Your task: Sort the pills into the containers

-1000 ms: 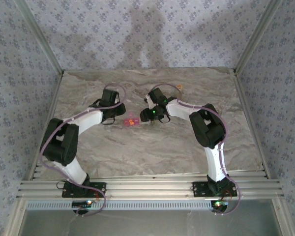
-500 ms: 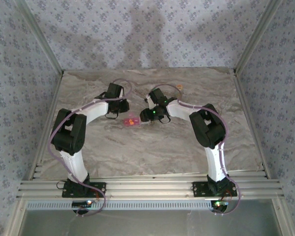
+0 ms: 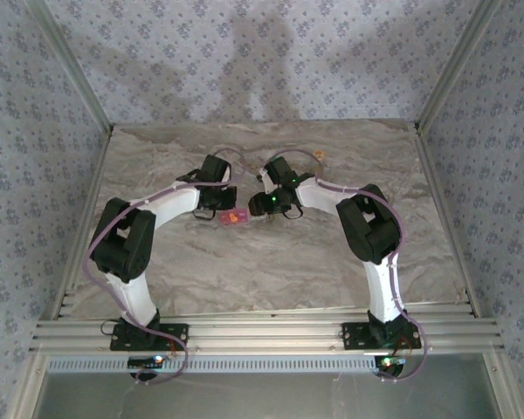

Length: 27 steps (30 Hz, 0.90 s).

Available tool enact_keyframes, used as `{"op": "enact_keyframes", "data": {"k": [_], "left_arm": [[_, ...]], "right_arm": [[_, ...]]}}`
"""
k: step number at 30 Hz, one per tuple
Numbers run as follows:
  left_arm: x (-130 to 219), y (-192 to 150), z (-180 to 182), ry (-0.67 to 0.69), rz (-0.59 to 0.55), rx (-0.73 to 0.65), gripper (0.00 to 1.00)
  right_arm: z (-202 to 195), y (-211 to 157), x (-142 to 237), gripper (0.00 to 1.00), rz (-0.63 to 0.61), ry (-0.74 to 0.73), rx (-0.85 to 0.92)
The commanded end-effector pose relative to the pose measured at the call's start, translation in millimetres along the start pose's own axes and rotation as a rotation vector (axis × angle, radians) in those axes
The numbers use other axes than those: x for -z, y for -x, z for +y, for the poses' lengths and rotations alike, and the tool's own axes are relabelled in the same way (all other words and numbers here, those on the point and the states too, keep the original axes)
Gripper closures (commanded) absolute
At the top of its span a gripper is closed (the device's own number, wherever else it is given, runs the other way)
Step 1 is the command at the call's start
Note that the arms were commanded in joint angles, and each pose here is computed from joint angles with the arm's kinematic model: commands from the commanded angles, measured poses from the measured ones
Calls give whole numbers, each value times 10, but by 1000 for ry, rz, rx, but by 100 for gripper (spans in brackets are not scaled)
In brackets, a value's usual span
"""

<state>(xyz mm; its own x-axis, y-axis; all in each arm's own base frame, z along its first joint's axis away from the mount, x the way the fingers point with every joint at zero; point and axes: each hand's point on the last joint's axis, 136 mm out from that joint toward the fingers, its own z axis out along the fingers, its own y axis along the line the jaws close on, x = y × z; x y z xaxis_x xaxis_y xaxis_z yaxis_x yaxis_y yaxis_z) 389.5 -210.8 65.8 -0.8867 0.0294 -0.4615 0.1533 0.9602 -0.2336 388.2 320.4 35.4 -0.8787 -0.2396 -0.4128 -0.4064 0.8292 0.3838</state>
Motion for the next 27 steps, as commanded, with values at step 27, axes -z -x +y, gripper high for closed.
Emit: {"op": "enact_keyframes", "data": {"k": [27], "left_arm": [[-102, -537, 130, 140, -8, -10, 100]], "right_arm": [[-293, -431, -171, 43, 116, -97, -43]]}}
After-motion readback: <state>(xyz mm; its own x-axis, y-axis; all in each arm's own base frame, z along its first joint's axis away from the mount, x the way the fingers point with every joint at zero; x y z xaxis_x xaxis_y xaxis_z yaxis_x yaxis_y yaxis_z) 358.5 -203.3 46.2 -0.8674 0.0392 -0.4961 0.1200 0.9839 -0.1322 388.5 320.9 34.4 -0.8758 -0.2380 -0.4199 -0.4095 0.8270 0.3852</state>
